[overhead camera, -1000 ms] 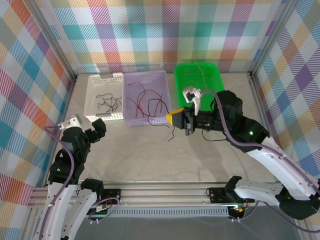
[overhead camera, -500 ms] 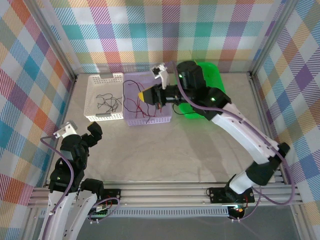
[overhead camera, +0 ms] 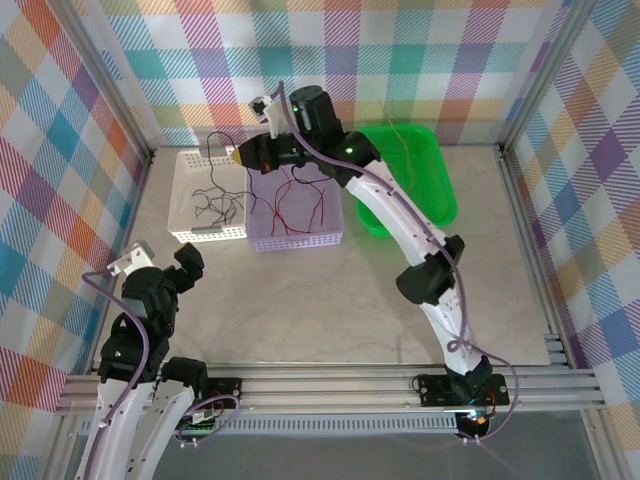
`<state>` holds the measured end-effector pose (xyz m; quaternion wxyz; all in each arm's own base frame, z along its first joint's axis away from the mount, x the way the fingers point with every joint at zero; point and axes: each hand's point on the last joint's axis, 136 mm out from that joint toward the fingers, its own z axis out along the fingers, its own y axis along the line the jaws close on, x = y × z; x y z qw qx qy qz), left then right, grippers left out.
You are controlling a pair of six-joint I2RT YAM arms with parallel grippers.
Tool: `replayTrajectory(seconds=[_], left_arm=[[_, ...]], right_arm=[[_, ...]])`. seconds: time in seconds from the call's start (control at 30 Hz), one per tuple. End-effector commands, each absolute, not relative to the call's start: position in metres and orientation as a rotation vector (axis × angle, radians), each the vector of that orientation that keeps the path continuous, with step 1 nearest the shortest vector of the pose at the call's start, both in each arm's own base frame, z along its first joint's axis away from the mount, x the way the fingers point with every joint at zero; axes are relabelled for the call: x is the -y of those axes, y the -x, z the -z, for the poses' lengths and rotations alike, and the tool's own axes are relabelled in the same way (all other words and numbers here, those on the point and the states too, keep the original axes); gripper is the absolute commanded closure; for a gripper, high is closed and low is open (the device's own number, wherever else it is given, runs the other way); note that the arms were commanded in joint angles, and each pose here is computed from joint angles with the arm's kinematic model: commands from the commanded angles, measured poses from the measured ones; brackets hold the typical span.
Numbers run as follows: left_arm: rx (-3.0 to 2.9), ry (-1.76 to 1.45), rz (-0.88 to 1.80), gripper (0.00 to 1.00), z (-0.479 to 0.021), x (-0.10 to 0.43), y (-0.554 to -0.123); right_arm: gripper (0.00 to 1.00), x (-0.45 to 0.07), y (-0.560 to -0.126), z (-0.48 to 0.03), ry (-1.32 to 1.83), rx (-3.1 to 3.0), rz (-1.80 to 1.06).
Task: Untangle the cables
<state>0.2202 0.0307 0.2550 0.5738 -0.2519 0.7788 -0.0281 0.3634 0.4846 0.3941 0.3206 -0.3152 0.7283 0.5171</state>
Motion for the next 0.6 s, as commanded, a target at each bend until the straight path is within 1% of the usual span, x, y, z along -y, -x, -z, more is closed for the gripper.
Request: replayTrajectory(seconds=[0.0, 0.27, 0.57], left_arm=[[-1.813, 0.576, 0.069, 0.0, -0.258, -0.029, -0.224], [-1.821, 0.565, 0.088, 0.0, -0.257, -0.025, -0.225], [-1.825, 0.556, 0.105, 0.0, -0.257, -0.022, -0.227]], right_arm=[[1.0, -0.489, -0.364, -0.398, 0.84, -1.886, -1.433], [1.0, -0.51, -0.362, -0.403, 0.927, -1.73, -1.583], [1.0, -0.505, -0.358, -0.451, 0.921, -1.538, -1.587]])
